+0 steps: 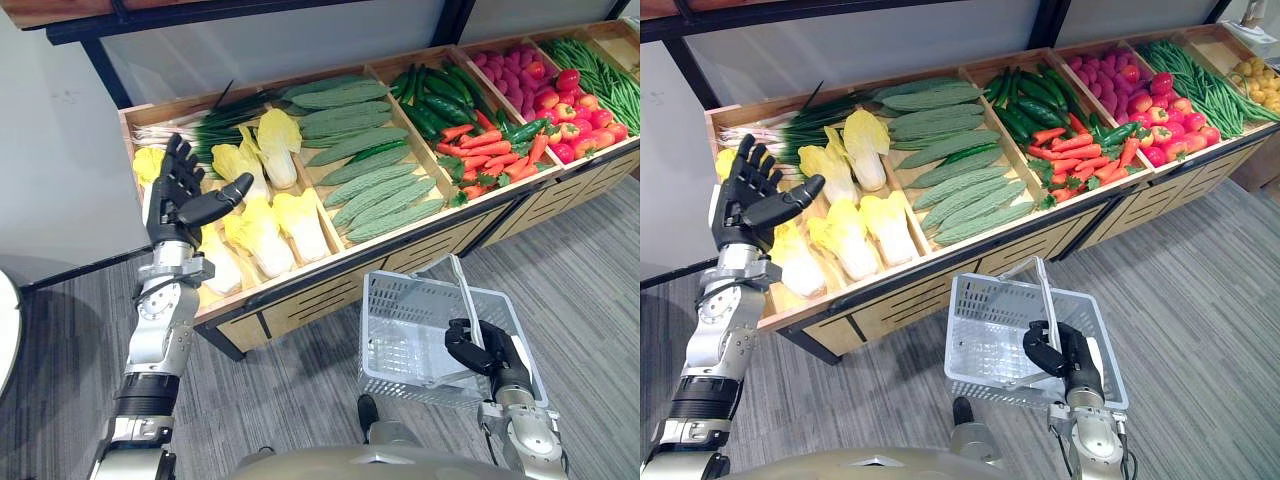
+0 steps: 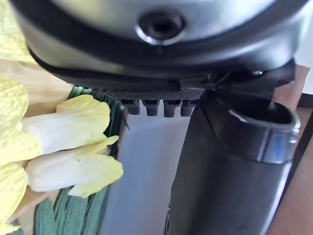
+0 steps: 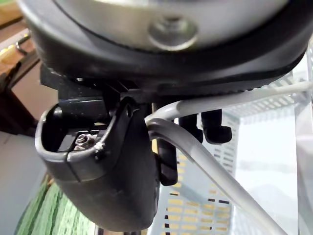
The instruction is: Pick vegetable in the basket
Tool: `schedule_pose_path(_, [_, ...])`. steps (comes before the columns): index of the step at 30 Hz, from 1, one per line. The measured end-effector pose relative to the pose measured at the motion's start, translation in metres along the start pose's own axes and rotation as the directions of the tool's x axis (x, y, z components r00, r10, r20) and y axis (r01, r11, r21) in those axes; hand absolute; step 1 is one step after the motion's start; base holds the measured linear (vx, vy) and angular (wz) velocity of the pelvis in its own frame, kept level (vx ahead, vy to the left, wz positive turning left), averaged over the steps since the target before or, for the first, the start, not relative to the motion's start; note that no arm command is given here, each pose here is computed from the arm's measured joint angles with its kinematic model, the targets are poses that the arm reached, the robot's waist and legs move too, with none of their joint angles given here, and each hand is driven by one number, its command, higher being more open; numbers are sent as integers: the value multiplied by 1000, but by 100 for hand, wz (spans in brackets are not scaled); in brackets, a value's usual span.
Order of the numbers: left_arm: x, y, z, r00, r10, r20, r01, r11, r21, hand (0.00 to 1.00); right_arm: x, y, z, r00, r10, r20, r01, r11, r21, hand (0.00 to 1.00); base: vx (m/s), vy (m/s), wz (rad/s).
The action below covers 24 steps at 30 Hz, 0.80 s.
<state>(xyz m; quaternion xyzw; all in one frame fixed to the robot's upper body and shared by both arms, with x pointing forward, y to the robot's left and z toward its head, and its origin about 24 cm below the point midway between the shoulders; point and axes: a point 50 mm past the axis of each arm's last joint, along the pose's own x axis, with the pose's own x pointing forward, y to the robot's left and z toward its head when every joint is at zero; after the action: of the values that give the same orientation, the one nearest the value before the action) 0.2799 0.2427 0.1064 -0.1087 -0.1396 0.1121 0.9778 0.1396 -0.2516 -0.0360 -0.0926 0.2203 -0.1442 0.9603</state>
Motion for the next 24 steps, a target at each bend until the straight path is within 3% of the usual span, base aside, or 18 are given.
schedule_pose_path(8, [-3, 16, -6, 992, 125, -15, -125, 992, -28, 100, 0, -2, 1, 1000, -11, 6, 11, 1000, 0, 0, -13, 2, 1])
schedule_pose_path(24, [-9, 27, -24, 983, 146, -111, -147, 989, 1, 100, 1, 2, 3, 1000, 5, 11, -5, 1000, 1, 0, -8, 3, -5])
